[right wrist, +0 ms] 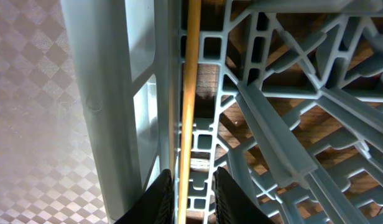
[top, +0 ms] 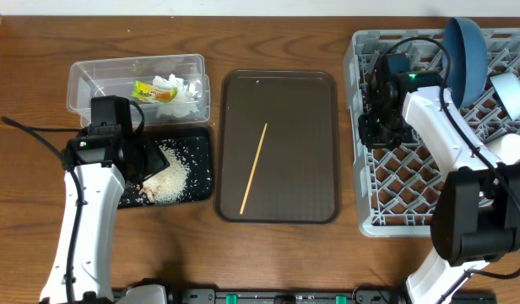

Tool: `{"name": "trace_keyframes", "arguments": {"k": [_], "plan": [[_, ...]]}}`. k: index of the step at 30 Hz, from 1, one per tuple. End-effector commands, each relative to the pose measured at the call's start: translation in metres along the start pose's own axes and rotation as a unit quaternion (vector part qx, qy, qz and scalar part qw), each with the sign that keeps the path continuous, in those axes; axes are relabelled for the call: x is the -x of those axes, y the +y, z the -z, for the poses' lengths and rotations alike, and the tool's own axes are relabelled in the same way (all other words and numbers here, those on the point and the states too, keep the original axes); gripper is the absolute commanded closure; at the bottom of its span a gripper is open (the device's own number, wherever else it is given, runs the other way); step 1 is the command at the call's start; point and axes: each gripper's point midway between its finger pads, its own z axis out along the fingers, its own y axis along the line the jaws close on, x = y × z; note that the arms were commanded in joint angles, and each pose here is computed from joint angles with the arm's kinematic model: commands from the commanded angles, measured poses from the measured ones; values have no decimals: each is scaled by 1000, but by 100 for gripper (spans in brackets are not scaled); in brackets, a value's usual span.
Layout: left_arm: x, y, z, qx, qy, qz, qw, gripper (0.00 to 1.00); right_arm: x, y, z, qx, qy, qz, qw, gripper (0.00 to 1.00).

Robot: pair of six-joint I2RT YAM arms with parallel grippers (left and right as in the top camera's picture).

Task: Sort waste into correct bins and load items into the dishwasher rack
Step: 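Carry the chopstick to the dish rack and release it, then reach the right gripper to the second chopstick and grasp it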

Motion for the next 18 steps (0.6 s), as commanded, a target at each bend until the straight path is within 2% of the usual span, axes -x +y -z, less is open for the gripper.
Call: {"name": "trace_keyframes", "arguments": {"k": [1, 5, 9, 11, 14, 18], "plan": [[-2, 3, 1, 3, -1, 8, 1000, 30, 6, 7, 24, 16, -38, 9, 999, 78], [-2, 3, 1, 3, -2, 8, 1000, 30, 22, 10, 64, 21, -114, 27, 993, 75], [-2, 3, 1, 2, -1, 8, 1000, 30, 36, 22, 107, 38, -201, 43, 978, 60], [-2, 3, 1, 3, -2, 8, 1000, 30, 40, 35, 120, 60, -227, 56, 971, 57], [-2, 3, 1, 3, -2, 8, 1000, 30, 41, 66, 128, 110, -241, 86, 960, 56], [-2, 3, 1, 3, -2, 8, 1000, 30, 36, 100, 118, 138, -224, 99, 960, 53]]}}
